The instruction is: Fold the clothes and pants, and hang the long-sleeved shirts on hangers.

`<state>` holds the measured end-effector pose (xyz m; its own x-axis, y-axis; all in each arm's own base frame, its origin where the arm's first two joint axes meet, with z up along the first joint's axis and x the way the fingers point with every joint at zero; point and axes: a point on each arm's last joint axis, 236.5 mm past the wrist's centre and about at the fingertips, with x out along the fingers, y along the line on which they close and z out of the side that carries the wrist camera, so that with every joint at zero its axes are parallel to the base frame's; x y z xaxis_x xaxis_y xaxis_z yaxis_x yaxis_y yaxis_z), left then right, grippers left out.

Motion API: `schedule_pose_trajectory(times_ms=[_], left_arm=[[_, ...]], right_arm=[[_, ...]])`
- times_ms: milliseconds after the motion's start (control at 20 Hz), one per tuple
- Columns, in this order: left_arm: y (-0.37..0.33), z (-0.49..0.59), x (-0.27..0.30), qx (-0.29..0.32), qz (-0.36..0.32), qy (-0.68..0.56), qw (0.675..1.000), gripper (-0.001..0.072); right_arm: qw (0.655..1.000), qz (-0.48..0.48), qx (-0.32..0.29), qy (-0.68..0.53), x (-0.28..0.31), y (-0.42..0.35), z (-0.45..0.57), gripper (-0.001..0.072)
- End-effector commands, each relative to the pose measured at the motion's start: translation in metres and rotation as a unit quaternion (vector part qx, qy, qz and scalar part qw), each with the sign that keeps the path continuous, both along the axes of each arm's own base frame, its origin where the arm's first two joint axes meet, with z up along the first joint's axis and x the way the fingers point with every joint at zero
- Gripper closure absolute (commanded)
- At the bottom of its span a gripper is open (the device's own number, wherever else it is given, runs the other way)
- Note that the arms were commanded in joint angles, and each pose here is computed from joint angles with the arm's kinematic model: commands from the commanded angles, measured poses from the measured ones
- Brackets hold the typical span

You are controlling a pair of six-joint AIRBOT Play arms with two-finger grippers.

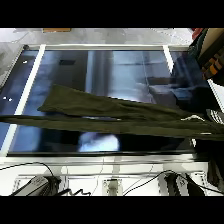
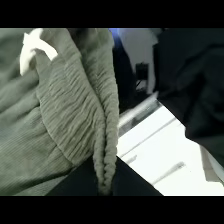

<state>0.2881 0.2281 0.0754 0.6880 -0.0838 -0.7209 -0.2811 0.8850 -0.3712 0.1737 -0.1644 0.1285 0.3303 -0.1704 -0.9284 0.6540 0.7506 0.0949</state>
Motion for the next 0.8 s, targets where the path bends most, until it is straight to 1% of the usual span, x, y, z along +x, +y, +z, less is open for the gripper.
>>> schedule_pose_trajectory(times_ms=[0,150,250,350,450,600,700,750], left_arm=[[0.013,0.007,-0.004,0.038,0.012,0.006,0.999,0.0691],[0.020,0.009,-0.002,0.048,0.022,0.000,0.999,0.0691],[0.020,0.008,-0.001,0.053,0.020,0.002,0.998,0.0691],[0.016,0.008,0.003,0.056,0.013,0.003,0.998,0.0691],[0.011,0.000,0.005,0.063,-0.005,0.021,0.998,0.0691],[0.000,-0.033,0.002,0.081,-0.054,0.088,0.991,0.0692],[-0.003,-0.054,0.003,0.094,-0.076,0.132,0.984,0.0691],[0.000,-0.057,0.014,0.099,-0.060,0.127,0.985,0.0691]], right_arm=[[1.000,-0.006,-0.025,0.005,-0.017,0.007,0.019,0.0674],[1.000,-0.004,-0.002,0.031,-0.030,0.018,0.013,0.0674],[0.999,-0.006,0.006,0.048,-0.037,0.021,0.008,0.0674],[0.997,-0.009,0.027,0.078,-0.047,0.026,-0.008,0.0674],[0.991,-0.012,0.061,0.121,-0.063,0.035,-0.035,0.0674],[0.979,-0.010,0.108,0.175,-0.083,0.051,-0.069,0.0674],[0.975,-0.005,0.113,0.190,-0.089,0.052,-0.076,0.0674],[0.976,-0.004,0.110,0.188,-0.088,0.051,-0.076,0.0674]])
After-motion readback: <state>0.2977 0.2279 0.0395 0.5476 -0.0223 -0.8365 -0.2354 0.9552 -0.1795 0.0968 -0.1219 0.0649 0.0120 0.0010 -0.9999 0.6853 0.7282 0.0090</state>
